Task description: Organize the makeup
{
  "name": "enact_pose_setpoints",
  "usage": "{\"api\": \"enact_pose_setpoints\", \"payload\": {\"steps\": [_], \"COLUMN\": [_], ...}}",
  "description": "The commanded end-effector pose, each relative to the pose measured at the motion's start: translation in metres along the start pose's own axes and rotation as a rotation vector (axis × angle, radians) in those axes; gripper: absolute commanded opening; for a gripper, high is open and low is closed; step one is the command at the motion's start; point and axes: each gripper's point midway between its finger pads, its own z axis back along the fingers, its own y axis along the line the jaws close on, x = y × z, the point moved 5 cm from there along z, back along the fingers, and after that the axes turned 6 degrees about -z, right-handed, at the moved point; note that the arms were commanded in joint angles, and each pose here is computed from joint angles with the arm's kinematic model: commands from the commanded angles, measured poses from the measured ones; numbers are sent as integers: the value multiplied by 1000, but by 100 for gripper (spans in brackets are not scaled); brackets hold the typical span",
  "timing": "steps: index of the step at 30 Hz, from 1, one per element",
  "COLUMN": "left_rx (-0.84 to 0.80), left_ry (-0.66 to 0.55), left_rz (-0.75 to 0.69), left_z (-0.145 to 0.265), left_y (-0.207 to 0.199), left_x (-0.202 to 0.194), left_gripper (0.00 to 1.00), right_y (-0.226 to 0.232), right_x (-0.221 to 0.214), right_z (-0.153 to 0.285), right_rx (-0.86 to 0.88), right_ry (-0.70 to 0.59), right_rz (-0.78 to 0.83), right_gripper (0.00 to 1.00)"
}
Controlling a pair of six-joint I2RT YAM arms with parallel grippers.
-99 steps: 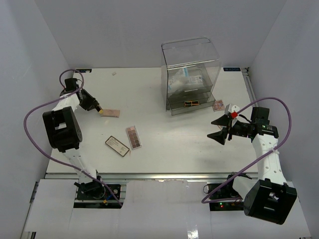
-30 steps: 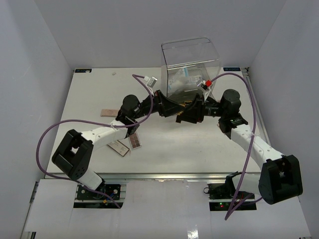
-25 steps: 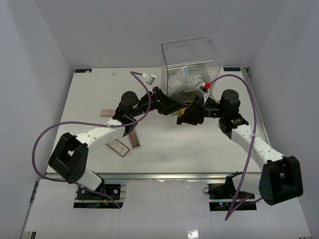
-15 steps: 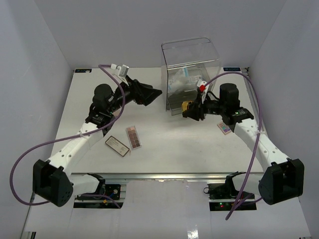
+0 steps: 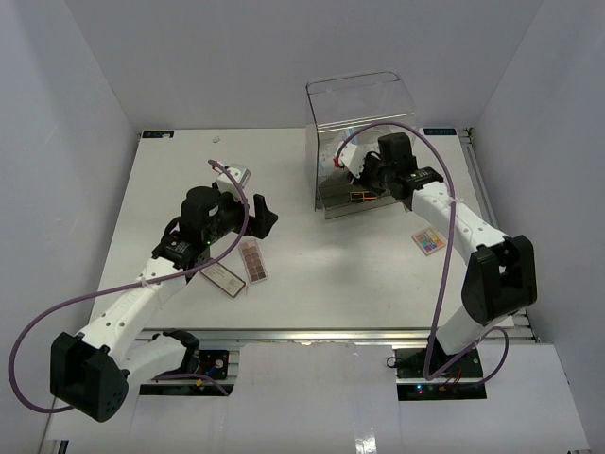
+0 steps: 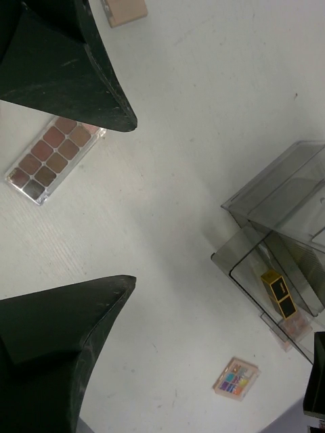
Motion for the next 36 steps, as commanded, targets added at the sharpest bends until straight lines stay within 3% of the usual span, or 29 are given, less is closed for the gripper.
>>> {"api": "enact_pose_setpoints", "payload": {"steps": [1,7,10,15,19,24,29,31,33,34,36], "left_rx": [71,75,76,86,88,79,73,75,76,77,77], "left_ry": [-35,-40,-37,-31,-32,-34,-34,-38,-42,-42,-38], "left_rz": [-84,-91,-92,-98,-102,-99,-98,-99,-101,-102,-102], "left_z": [14,18,18,19,21,20,21,22,24,25,25], "left_y": [9,9,9,11,11,10,9,9,9,9,9], "left_x": [10,10,9,6,5,6,5,6,6,5,3], "left_gripper": [98,98,98,98,98,98,98,98,98,98,98], "right_y": [-9,19,30,32,34,53,90,105,112,114,105], "right_x": [17,15,18,22,30,47,48,32,16,2,-16], "right_z": [-4,-32,-42,-50,-41,-11,21,28,29,26,22], "right_rx": [-54,2,17,18,40,228,540,602,618,612,568], "right_ry": [30,68,74,82,48,-48,-177,-185,-160,-118,-38], "right_rz": [85,124,141,127,80,34,110,201,260,294,330], "right_gripper": [19,26,40,52,63,66,57,37,23,8,8]}}
